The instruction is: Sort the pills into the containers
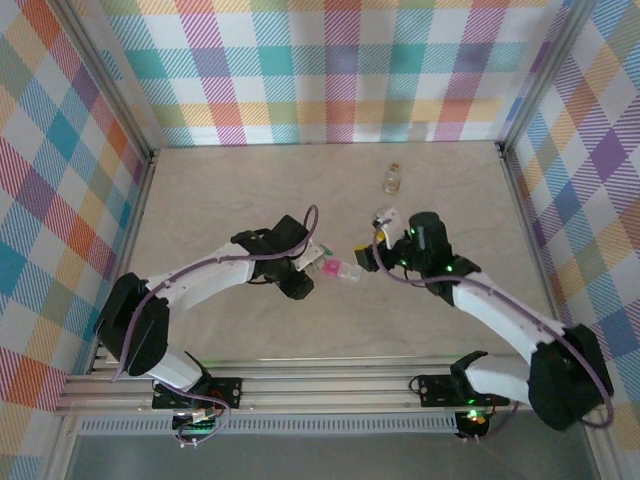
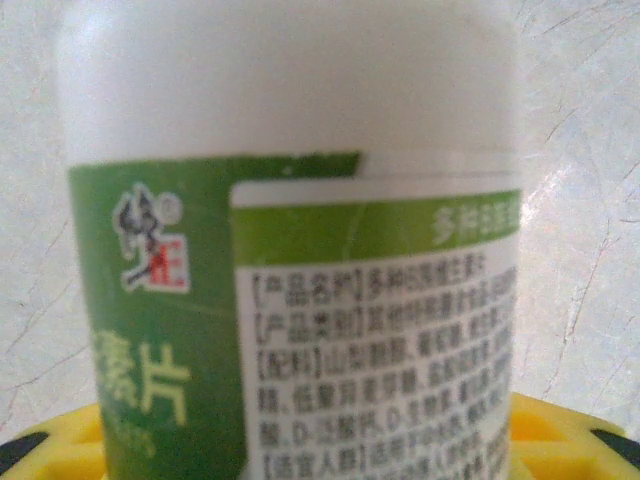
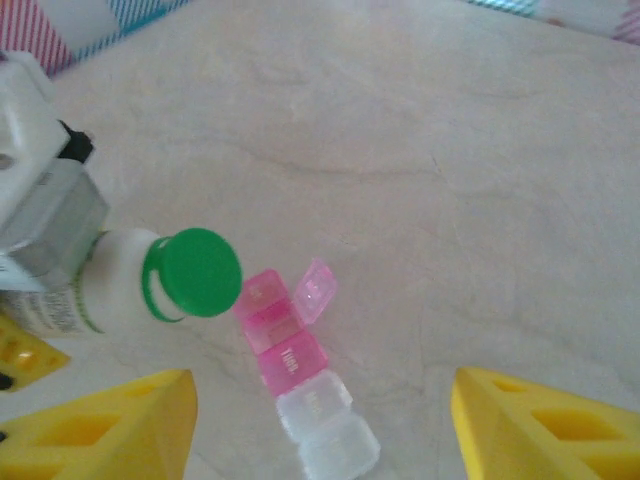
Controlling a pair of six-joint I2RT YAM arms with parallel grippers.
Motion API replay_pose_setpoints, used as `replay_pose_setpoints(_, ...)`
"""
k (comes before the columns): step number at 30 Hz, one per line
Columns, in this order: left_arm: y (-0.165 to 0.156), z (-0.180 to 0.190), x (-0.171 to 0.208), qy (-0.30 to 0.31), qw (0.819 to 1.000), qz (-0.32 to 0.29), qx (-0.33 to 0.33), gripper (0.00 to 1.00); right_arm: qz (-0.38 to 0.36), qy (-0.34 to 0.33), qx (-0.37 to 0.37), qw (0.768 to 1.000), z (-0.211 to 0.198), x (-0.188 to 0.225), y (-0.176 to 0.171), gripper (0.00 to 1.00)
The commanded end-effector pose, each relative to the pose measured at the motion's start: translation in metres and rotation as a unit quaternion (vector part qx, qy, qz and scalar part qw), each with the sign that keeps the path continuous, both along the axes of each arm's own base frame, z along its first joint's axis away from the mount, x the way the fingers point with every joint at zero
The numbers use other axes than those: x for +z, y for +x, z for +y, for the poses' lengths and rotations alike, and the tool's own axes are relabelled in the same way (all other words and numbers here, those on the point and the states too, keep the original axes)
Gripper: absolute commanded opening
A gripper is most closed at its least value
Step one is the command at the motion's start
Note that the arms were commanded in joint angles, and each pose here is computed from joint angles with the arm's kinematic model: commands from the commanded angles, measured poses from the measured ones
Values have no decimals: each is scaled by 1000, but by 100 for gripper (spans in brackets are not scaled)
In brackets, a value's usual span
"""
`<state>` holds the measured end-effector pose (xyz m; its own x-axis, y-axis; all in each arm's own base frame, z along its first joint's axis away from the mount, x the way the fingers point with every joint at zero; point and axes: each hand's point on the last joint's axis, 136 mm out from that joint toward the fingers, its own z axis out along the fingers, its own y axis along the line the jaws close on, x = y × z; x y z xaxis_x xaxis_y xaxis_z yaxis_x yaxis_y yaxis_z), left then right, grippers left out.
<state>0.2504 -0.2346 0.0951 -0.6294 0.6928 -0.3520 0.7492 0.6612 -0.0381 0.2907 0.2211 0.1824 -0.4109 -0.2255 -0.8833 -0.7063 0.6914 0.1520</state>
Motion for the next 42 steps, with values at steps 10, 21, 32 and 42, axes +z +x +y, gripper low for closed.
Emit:
replay_pose_setpoints(10,6,19,-16,167,981,92,-40,0,-19,116,-44,992,-15,22,-24,70)
replay_pose_setpoints(21,13,28,-9,244,960,132,-44,0,4,134,-37,990,-10,18,-27,70)
replay_pose_setpoints(32,28,24,-3,303,938,156,-65,0,7,136,-38,990,-10,18,-27,70)
replay_pose_setpoints(42,26,21,0,344,924,141,-86,0,11,130,-50,990,-14,12,-25,70)
